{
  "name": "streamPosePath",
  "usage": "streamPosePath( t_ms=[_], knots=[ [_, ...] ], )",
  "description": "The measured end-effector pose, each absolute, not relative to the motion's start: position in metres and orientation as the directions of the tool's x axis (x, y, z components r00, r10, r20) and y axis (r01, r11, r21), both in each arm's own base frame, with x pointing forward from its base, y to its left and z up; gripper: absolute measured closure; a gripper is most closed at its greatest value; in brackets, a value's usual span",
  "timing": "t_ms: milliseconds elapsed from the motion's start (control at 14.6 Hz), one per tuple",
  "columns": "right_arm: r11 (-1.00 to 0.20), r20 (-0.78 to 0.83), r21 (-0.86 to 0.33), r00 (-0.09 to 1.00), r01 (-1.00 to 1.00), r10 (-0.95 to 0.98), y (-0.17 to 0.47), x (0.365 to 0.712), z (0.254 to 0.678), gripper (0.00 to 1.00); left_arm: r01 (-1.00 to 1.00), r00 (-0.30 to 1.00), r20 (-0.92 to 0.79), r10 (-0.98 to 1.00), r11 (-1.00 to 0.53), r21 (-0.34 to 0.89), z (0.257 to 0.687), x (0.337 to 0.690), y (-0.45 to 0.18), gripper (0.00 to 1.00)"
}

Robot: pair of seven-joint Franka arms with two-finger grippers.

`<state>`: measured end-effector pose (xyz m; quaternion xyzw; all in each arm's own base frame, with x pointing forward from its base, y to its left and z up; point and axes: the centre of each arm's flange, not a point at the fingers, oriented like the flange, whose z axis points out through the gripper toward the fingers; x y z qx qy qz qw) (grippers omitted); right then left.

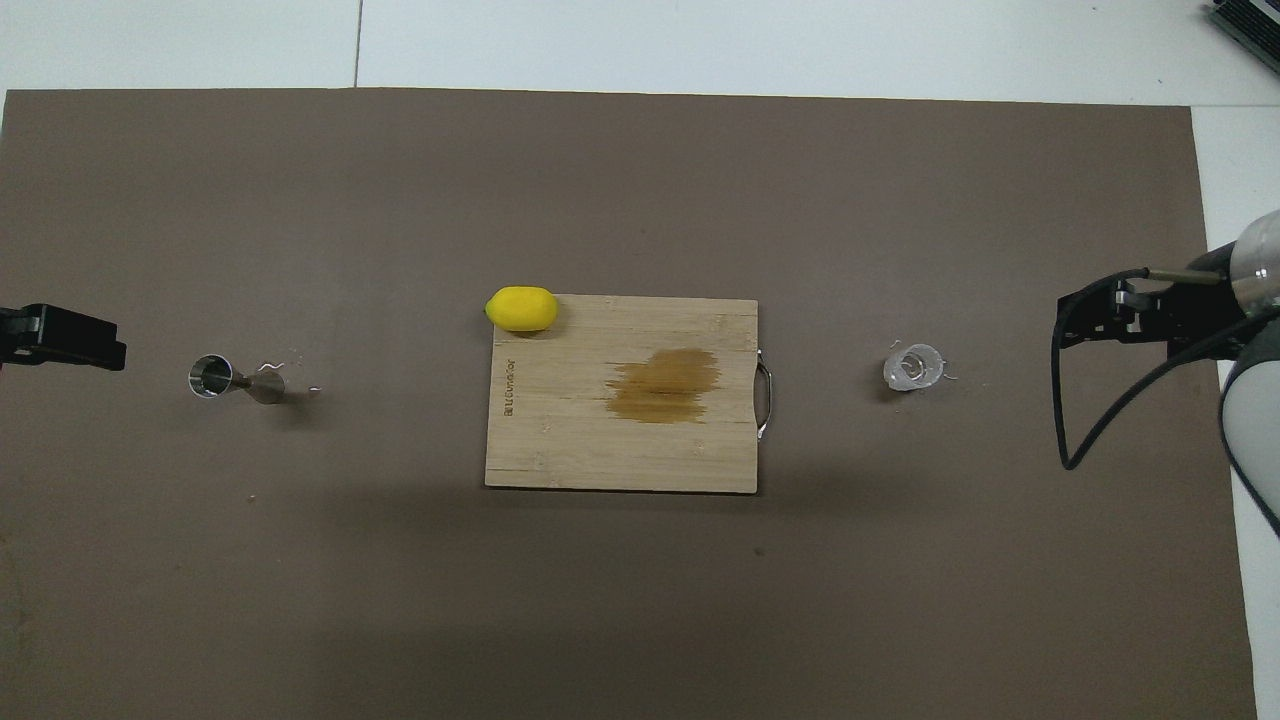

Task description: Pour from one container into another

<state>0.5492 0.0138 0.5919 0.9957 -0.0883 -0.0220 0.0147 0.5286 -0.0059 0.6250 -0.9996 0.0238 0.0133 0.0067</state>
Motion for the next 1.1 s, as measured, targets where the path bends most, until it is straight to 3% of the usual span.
streamPosePath(
  t_ms=[686, 1097],
  knots=[
    [-0.984, -0.041, 0.033, 0.983, -0.175, -0.177, 0.014, 0.549, 0.592, 0.0, -0.049, 0.999, -0.012, -0.048, -0.999, -0.013, 0.625, 0.531, -0.006, 0.0],
    [-0.984, -0.041, 0.033, 0.983, -0.175, -0.177, 0.014, 0.549, 0.592, 0.0, -0.049, 0.997, 0.06, -0.05, -0.999, -0.017, 0.592, 0.534, -0.007, 0.0]
  ],
)
